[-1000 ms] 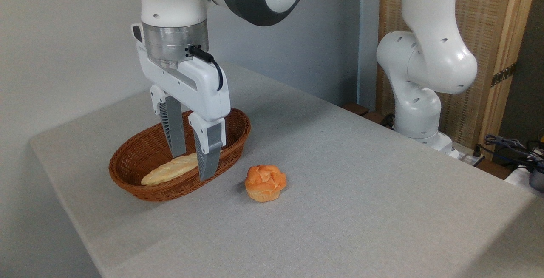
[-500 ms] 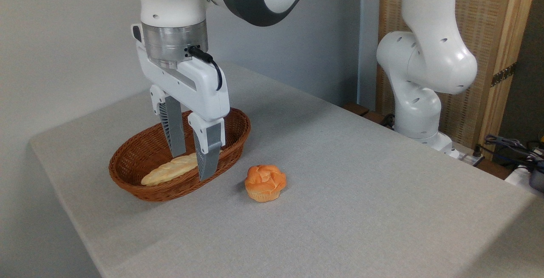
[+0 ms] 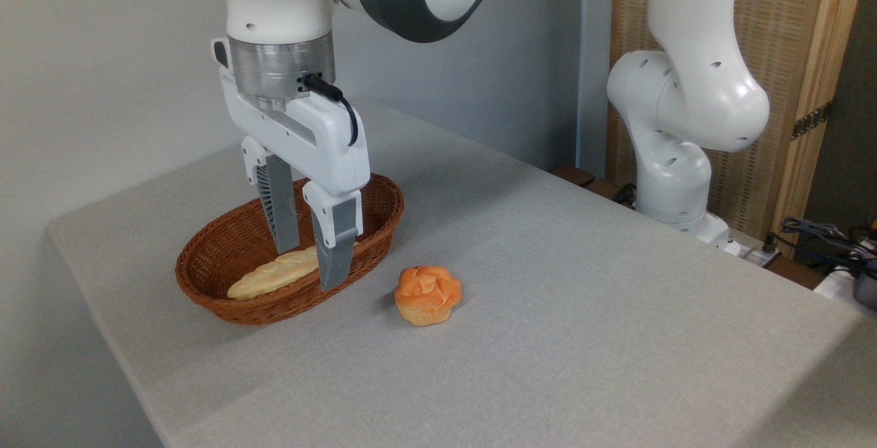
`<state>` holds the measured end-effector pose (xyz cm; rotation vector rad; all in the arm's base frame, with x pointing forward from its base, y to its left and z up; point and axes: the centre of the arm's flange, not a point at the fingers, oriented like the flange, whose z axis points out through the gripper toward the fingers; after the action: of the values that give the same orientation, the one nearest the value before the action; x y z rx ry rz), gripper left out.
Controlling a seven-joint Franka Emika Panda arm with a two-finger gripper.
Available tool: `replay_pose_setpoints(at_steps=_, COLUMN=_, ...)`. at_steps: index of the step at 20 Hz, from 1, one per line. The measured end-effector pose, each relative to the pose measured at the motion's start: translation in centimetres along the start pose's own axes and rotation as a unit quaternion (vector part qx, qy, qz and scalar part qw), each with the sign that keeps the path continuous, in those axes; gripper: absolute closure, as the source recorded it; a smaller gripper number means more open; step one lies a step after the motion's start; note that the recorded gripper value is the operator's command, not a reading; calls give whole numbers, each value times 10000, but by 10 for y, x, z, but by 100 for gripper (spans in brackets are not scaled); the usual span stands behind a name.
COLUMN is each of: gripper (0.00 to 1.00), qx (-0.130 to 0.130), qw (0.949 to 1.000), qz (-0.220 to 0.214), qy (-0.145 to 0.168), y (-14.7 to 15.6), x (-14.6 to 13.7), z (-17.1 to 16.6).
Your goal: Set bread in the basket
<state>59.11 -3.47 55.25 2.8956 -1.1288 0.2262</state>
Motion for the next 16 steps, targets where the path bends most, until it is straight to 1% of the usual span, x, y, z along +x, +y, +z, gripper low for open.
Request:
replay_pose_setpoints(at_steps=7, gripper=0, qx=-5, qw=10000, qz=-1, qy=-6, y=0, x=0, z=0)
replay_pose_setpoints(at_steps=13, gripper=0, qx=-203, qw=9995, qz=52, qy=-227, y=9, x=-2, z=12)
replay_pose_setpoints(at_steps=16, gripper=0, qx=-309, qw=9988, qz=143, qy=-341, y=17, x=-4, z=25)
